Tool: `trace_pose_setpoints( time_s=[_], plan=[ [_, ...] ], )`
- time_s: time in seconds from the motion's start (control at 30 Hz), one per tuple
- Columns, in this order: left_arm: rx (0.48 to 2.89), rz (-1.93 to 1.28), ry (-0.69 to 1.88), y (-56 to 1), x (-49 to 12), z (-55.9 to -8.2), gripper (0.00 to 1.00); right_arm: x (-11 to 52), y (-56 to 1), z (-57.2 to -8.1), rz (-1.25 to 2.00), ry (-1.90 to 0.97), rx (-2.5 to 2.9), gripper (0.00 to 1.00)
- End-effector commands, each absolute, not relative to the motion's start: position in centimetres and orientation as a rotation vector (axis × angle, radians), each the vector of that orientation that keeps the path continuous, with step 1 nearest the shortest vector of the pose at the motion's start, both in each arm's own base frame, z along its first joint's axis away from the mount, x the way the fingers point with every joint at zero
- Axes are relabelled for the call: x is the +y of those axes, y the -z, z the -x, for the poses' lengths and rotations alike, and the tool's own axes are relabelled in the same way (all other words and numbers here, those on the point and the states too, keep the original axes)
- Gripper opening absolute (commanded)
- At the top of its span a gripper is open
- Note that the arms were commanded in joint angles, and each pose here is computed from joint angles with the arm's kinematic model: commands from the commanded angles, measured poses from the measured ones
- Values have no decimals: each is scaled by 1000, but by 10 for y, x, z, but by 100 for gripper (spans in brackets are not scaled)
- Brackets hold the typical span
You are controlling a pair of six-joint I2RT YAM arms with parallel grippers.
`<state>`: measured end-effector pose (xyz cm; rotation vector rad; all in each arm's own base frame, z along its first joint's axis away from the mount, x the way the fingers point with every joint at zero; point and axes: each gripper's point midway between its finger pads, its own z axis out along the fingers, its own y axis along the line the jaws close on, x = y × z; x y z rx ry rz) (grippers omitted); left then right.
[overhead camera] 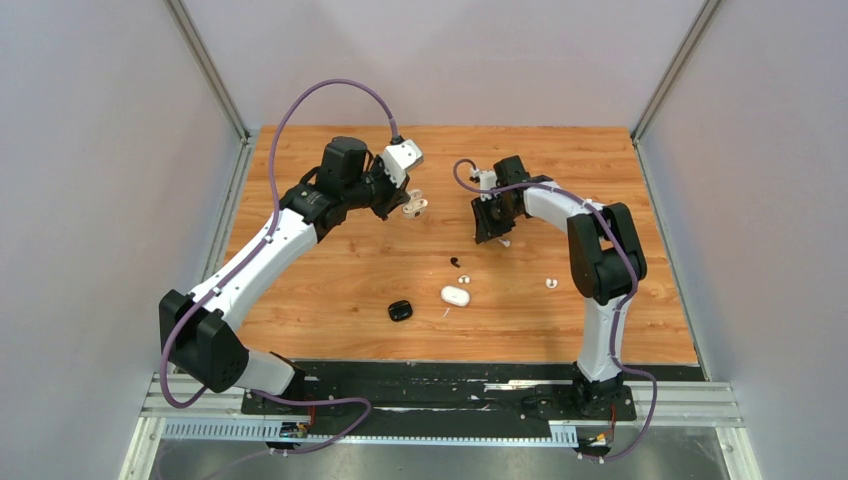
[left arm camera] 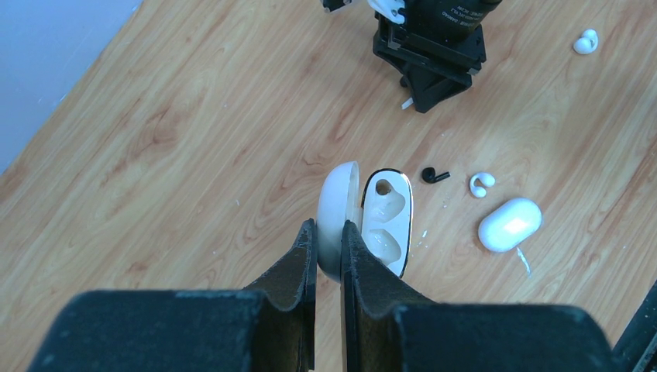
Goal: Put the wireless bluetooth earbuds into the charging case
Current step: Pick up the earbud from the center of the board.
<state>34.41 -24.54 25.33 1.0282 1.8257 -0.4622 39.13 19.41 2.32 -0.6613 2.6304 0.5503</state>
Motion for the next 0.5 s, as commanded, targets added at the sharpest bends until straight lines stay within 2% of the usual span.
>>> trace_pose_setpoints(
  time_s=[0.0, 0.07, 0.27, 0.47],
  plan=[
    [1770, -980, 459, -275, -241, -343, 0, 192, -4, -391, 688, -485, 2656, 26],
    [1770, -979, 457, -275, -241, -344, 0, 191, -1, -387, 712, -480, 2658, 22],
    [1769, -980, 458, -275, -241, -345, 0, 191, -15, -387, 845, -475, 2572, 0],
    [1773, -982, 463, -270, -242, -347, 0, 194, -71, -382, 1082, -494, 2362, 0]
  ],
)
